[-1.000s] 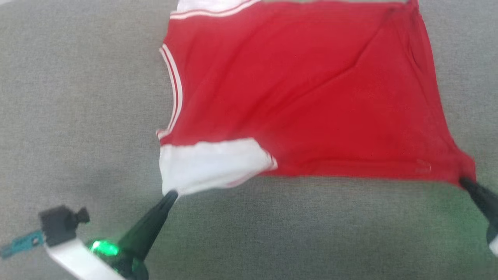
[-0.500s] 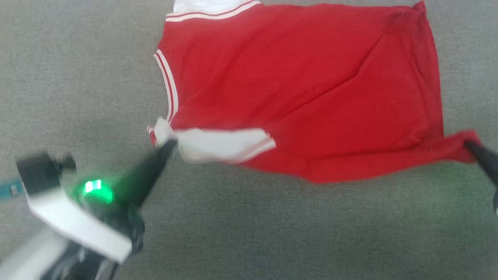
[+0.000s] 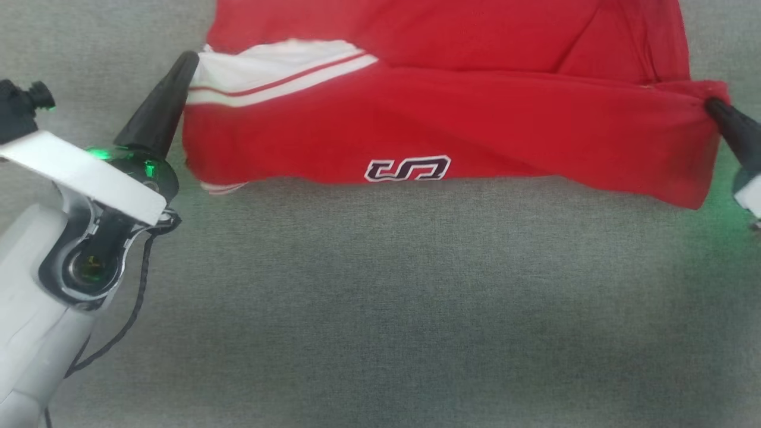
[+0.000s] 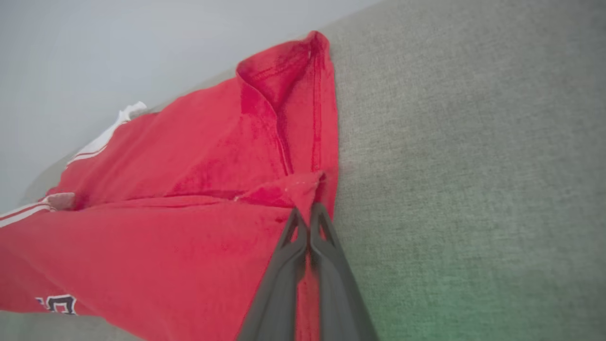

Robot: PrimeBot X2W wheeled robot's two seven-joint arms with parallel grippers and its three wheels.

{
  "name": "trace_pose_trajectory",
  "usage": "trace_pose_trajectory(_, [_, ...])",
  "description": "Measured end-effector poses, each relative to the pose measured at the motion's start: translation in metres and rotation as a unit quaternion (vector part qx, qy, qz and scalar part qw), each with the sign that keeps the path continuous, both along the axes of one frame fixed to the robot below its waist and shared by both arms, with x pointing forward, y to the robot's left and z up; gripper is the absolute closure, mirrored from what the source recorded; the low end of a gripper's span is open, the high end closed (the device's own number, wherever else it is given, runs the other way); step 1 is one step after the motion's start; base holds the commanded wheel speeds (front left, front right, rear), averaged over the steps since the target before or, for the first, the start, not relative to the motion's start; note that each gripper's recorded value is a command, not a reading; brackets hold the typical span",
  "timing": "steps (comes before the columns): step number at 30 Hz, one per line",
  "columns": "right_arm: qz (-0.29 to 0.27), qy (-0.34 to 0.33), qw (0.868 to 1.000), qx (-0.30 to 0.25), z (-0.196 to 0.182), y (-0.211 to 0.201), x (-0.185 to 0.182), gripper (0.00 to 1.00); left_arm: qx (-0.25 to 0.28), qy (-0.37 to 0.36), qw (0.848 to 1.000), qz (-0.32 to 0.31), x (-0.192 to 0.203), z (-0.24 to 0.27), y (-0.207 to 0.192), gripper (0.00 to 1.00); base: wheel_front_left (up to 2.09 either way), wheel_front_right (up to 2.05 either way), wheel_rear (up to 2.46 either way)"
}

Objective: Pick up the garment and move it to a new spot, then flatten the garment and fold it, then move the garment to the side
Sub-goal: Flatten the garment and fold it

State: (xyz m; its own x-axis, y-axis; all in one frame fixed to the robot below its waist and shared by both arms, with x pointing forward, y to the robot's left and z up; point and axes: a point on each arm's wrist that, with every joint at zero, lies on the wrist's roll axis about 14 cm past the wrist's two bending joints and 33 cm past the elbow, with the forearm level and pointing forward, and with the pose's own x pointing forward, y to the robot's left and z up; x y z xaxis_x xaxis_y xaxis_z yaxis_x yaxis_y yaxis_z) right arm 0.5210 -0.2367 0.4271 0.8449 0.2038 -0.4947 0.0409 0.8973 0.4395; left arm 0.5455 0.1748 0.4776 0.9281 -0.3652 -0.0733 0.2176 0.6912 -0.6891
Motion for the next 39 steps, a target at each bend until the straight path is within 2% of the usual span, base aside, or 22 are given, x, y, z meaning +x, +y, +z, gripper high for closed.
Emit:
trace_pose_trajectory(6, [0.01,0.013,1.0,-0.024,-0.022,0.004,0.008,1.0,0.055,0.057,0.997,0.0,0.003,-0.054,0.007,1.0,0.0,0.0,0.0])
trace_pose_trajectory(12, [0.023,0.008,0.999,-0.046,-0.028,0.007,0.012,1.0,0.097,0.072,0.993,-0.016,-0.001,-0.072,0.007,1.0,0.0,0.0,0.0])
trace_pose_trajectory(14, [0.03,-0.005,0.998,-0.057,-0.024,0.01,0.013,0.5,0.117,0.072,0.99,-0.021,-0.005,-0.074,0.009,0.43,0.0,0.0,0.0])
trace_pose_trajectory(15, [0.033,-0.013,0.997,-0.062,-0.021,0.011,0.014,0.0,0.127,0.069,0.989,-0.024,-0.007,-0.073,0.01,0.13,0.0,0.0,0.0])
trace_pose_trajectory(16, [0.037,-0.023,0.997,-0.067,-0.017,0.011,0.015,0.0,0.135,0.067,0.988,-0.026,-0.009,-0.072,0.011,0.0,0.0,0.0,0.0])
trace_pose_trajectory(20, [0.04,-0.055,0.994,-0.087,-0.001,0.007,0.008,0.0,0.175,0.043,0.983,-0.043,-0.015,-0.05,0.018,0.0,0.0,0.0,0.0])
trace_pose_trajectory(21, [0.035,-0.077,0.993,-0.088,0.012,0.005,0.004,0.0,0.203,0.028,0.977,-0.052,-0.018,-0.034,0.025,0.0,0.0,0.0,0.0])
trace_pose_trajectory(26, [0.024,-0.114,0.99,-0.085,0.038,0.0,-0.005,0.0,0.255,0.019,0.964,-0.076,-0.025,-0.003,0.038,0.0,0.0,0.0,0.0])
trace_pose_trajectory(32, [0.019,-0.148,0.985,-0.081,0.064,-0.001,-0.017,0.0,0.284,0.131,0.935,-0.166,-0.055,-0.01,0.029,0.0,0.0,0.0,0.0])
trace_pose_trajectory(36, [0.023,-0.149,0.985,-0.083,0.065,0.001,-0.021,0.0,0.273,0.211,0.914,-0.215,-0.066,-0.032,0.015,0.0,0.0,0.0,0.0])
trace_pose_trajectory(39, [0.025,-0.147,0.985,-0.086,0.063,0.001,-0.022,0.0,0.253,0.244,0.907,-0.231,-0.062,-0.041,0.004,0.0,0.0,0.0,0.0])
